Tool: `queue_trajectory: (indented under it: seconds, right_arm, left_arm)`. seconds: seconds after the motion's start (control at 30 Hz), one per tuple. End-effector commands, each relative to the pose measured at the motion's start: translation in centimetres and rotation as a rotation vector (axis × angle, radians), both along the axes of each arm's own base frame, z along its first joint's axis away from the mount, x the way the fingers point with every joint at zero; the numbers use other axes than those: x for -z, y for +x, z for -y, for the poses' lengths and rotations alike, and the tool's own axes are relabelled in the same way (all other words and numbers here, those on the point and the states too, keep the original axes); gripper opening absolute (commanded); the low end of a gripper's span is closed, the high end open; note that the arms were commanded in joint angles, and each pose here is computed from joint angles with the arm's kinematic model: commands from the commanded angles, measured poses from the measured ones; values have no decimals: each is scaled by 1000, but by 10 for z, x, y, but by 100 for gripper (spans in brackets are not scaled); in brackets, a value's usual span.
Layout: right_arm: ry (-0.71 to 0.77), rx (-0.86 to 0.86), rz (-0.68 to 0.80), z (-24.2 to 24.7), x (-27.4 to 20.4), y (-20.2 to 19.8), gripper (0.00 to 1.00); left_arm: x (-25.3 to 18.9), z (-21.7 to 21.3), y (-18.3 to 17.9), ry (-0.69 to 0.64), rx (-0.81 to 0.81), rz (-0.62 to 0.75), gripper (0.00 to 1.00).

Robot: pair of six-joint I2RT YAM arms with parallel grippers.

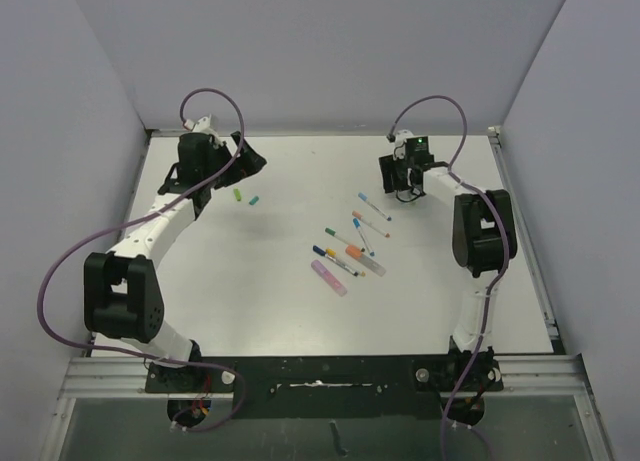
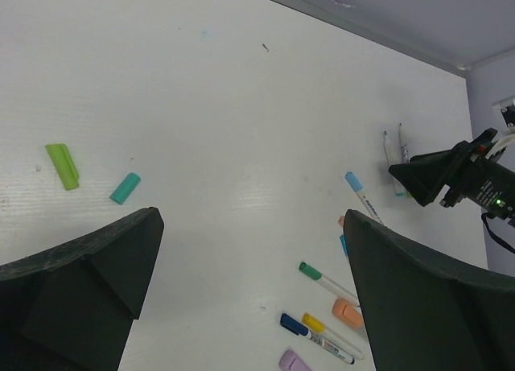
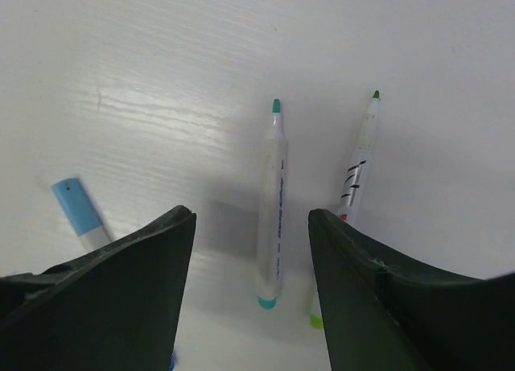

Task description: Open the pen caps

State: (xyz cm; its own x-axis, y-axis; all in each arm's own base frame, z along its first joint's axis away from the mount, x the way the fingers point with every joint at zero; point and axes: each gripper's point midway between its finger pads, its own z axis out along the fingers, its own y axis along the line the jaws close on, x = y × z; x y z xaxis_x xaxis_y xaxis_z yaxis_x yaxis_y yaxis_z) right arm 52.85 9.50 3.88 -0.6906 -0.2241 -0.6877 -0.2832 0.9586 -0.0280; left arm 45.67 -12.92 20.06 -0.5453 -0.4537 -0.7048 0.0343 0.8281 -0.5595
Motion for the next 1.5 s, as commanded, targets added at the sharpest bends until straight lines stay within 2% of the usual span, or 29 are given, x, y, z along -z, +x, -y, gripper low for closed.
queue_trajectory:
  seconds: [0.0, 0.23, 0.43, 1.47]
  right_arm:
    - [35, -101, 161, -32, -69, 1, 62]
    - [39, -200, 111, -66, -62, -26, 62]
    - [34, -230, 78, -75, -54, -36, 60]
    - [-20, -209, -92, -65, 8, -56, 53]
  left_arm:
    - [-51, 11, -1, -71, 38, 153, 98]
    - [-51, 14, -2, -79, 53, 153, 98]
    - [-51, 15, -5, -85, 64, 155, 98]
    - [-37, 17, -10, -105, 67, 132, 98]
